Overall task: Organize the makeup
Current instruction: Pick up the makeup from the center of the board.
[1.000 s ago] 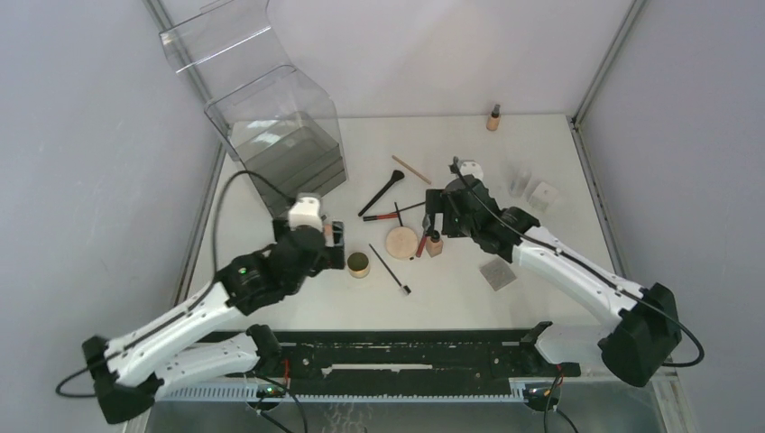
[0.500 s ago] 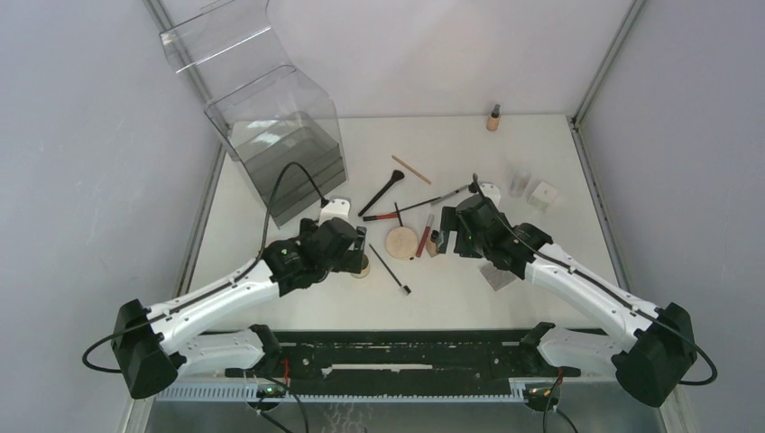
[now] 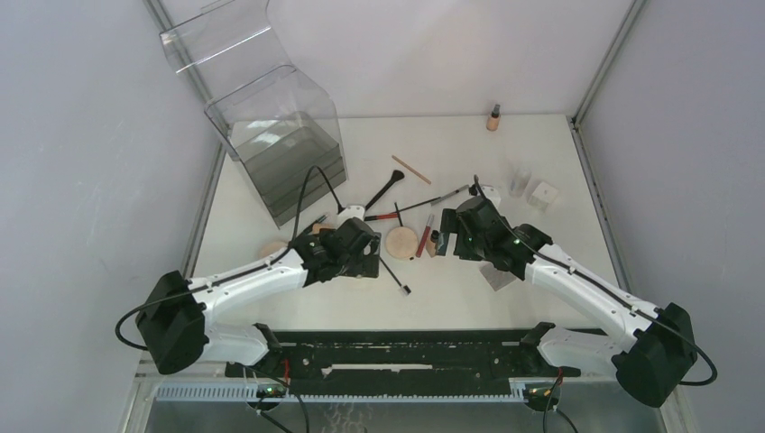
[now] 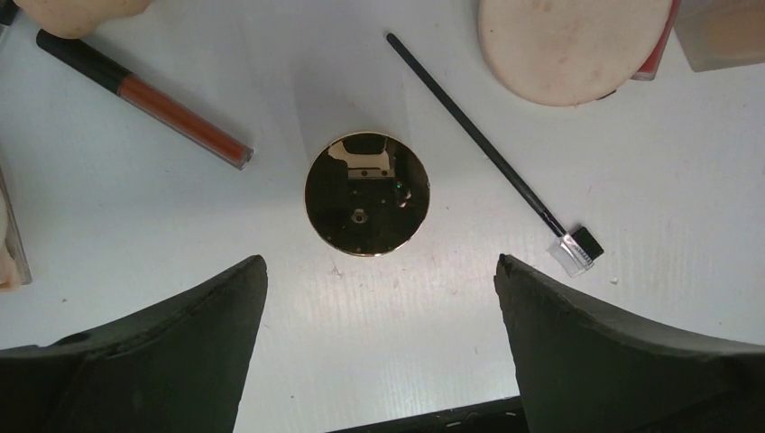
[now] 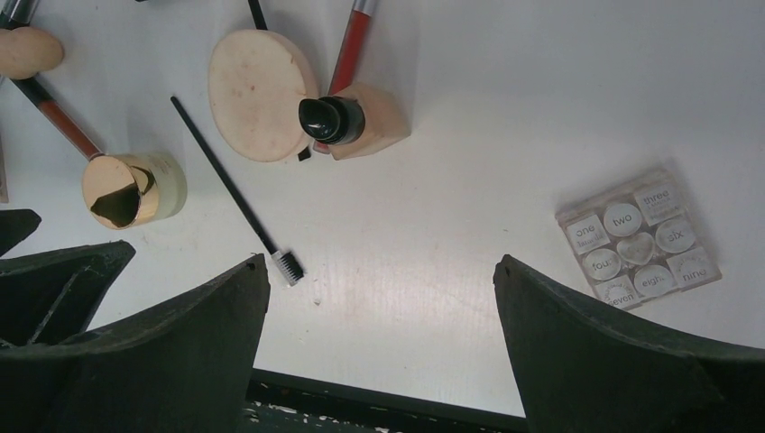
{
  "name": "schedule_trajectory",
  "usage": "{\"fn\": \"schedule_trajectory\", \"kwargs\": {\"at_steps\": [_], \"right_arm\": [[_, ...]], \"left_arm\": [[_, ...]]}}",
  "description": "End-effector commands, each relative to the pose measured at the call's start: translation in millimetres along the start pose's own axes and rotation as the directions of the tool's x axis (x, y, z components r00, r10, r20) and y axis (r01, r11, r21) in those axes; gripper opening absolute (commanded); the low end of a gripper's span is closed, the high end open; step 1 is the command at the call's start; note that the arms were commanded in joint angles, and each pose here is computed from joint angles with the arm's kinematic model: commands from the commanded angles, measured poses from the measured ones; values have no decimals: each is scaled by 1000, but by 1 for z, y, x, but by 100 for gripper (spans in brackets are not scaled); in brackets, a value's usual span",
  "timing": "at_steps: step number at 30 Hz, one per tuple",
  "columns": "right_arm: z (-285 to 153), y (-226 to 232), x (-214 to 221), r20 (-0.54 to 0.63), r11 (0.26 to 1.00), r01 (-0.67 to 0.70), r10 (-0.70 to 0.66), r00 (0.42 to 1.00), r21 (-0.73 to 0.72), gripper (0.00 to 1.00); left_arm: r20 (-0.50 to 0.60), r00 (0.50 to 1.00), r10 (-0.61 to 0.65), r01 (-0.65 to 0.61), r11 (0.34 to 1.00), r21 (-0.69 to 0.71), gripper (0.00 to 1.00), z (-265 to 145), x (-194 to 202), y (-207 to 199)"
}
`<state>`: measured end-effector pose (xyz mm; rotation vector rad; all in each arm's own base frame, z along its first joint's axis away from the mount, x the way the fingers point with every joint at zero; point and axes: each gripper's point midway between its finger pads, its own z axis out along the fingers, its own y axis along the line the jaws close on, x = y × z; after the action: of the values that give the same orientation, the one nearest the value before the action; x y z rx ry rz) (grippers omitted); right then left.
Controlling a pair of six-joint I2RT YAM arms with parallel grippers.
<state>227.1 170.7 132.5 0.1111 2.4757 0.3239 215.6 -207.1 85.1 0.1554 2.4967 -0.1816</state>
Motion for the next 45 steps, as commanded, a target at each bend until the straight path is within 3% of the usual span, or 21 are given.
{"fn": "schedule_trajectory", "kwargs": {"at_steps": [1,9,20,33,38,40,45], "right_arm": [[-3,4,-11,40,1000,-3,4,999,-20,100],[2,9,-11,43,999,-4,5,999,-32,100],[12,15,-1,31,998,-25,27,999,-60,100],[20,14,6,24,998,-23,24,999,-59,100],[21,17,6,23,997,-22,23,999,-68,100],[21,17,6,22,997,-21,22,1000,-69,100],[20,18,4,29,997,-25,27,999,-74,99]], "left_arm": [[23,999,-48,48,999,-7,100,9,-5,1],[14,998,-67,67,997,-25,93,32,-5,5],[16,1000,-24,25,998,-57,71,45,-3,6],[36,999,9,-6,997,-78,65,44,-9,6],[34,999,16,-14,998,-67,54,45,-8,2],[36,999,14,-12,998,-60,42,43,-10,1],[124,992,18,-13,999,-42,29,11,-43,4]]}}
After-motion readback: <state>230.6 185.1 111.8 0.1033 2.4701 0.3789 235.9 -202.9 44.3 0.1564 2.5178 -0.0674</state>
